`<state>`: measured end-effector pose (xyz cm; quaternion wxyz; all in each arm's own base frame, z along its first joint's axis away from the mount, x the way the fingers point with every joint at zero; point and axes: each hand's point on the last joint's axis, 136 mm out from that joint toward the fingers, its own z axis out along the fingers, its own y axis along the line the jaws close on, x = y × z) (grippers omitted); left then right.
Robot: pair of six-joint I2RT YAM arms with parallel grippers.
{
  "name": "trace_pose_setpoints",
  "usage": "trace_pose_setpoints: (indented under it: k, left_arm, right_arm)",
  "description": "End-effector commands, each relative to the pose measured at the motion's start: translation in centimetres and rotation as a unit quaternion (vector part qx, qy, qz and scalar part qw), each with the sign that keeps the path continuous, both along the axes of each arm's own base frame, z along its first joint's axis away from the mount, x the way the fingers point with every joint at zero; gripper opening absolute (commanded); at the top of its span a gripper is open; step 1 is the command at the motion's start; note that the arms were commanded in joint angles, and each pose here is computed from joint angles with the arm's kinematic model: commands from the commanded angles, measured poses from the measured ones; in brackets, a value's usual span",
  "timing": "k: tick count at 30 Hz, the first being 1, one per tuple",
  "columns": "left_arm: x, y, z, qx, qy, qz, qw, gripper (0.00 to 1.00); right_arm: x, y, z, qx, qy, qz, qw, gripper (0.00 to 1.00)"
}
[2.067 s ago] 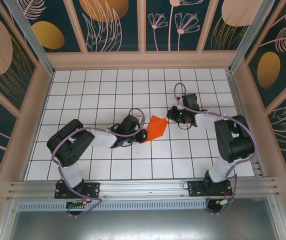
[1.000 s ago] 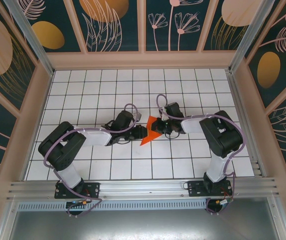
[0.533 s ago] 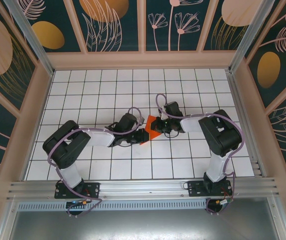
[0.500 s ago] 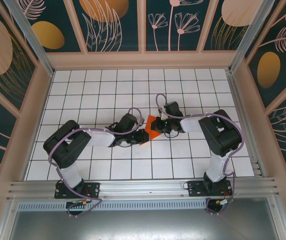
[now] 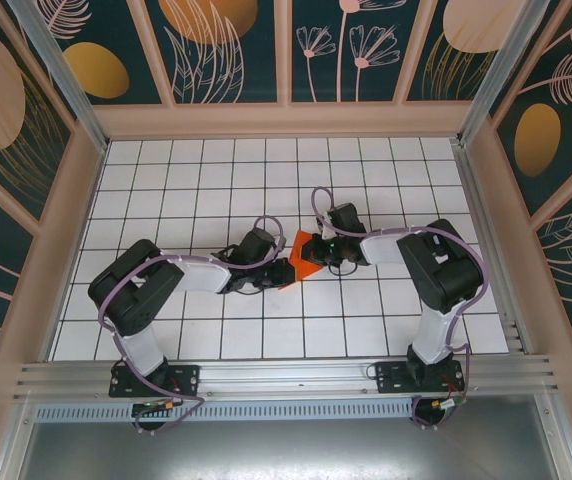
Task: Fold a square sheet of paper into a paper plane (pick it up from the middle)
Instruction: Fourth fold the wing at the center of the table.
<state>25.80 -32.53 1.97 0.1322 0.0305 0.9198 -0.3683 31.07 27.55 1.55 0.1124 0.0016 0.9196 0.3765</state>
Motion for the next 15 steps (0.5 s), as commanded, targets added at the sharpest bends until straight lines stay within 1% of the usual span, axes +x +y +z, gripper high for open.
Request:
trace_pose_setpoints:
  k: [1,7,11,15]
  left_arm:
    - [-0.8,1.3,-1.4,0.03,0.009,0.005,0.999,0.11]
    - [-1.3,1.0,-0.8,0.007,0.014,0.0,1.0,0.12]
    - [-0.3,-0.4,1.8,-0.028,-0.009,-0.008,1.0,0.12]
    - [0.8,-1.0,2.9,-0.026,-0.027,-0.006,0.999,0.13]
  right_arm:
    - [-2.1,-3.1,-5.4,-0.096,0.059,-0.021,0.993,0.0]
    - [-2.2,-3.1,-5.6,-0.098,0.062,-0.02,0.993,0.0]
    - [-2.2,-3.1,-5.5,-0.099,0.062,-0.019,0.993,0.0]
    - [-2.3,-3.1,-5.5,-0.098,0.063,-0.019,0.993,0.0]
